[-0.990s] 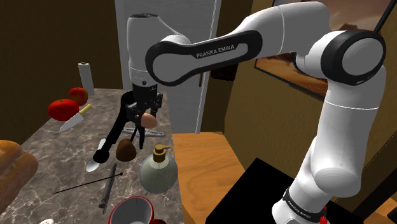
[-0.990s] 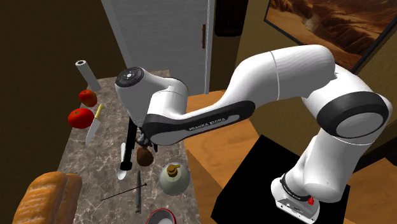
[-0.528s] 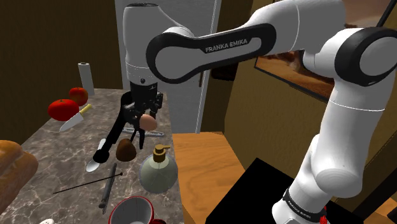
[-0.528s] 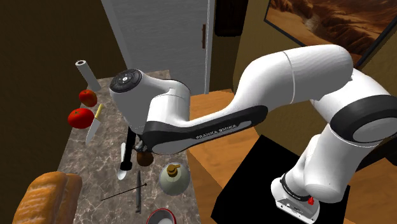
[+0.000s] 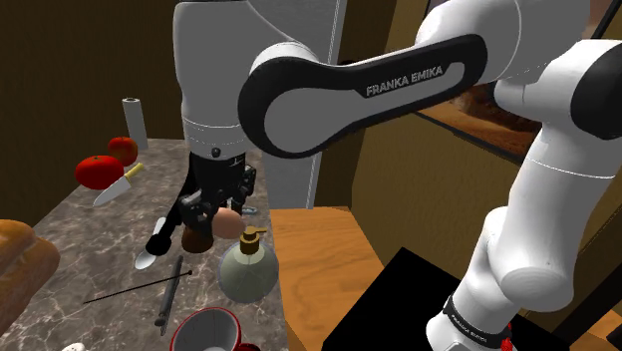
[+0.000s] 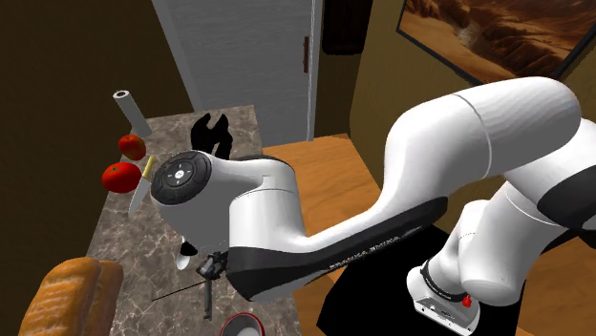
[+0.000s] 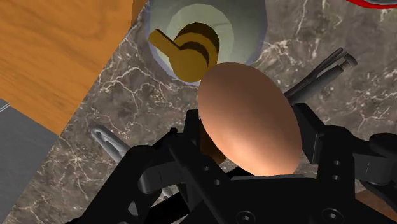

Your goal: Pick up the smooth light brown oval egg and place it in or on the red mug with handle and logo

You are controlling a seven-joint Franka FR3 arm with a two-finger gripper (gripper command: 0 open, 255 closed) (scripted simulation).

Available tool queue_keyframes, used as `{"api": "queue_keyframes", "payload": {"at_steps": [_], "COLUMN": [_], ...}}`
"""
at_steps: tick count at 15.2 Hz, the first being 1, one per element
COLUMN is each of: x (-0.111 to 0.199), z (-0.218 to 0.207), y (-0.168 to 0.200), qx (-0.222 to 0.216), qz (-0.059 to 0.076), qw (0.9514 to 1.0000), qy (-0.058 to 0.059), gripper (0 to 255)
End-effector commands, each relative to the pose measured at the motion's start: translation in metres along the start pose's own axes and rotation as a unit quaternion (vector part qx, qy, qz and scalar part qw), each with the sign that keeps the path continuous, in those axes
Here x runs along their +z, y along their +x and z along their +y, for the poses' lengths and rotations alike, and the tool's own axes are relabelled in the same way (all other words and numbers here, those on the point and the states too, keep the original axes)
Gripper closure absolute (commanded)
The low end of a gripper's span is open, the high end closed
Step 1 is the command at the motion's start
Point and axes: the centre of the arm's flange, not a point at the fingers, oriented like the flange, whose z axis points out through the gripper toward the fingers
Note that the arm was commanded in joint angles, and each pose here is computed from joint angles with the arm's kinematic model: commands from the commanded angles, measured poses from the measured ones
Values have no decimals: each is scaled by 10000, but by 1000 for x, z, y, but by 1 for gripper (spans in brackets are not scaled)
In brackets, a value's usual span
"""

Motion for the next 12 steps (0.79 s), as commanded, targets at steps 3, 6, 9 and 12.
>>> {"api": "queue_keyframes", "payload": {"at_steps": [3,6,9,12], "x": [-8,-13,-19,-11], "z": [-37,-65,-94,-108], "y": [-37,-65,-92,-106], "qx": [7,7,7,7], "qz": [-1,-1,-1,-1], "qw": [10000,10000,10000,10000], "qy": [-3,-3,-3,-3], "gripper": [255,255,255,255]}}
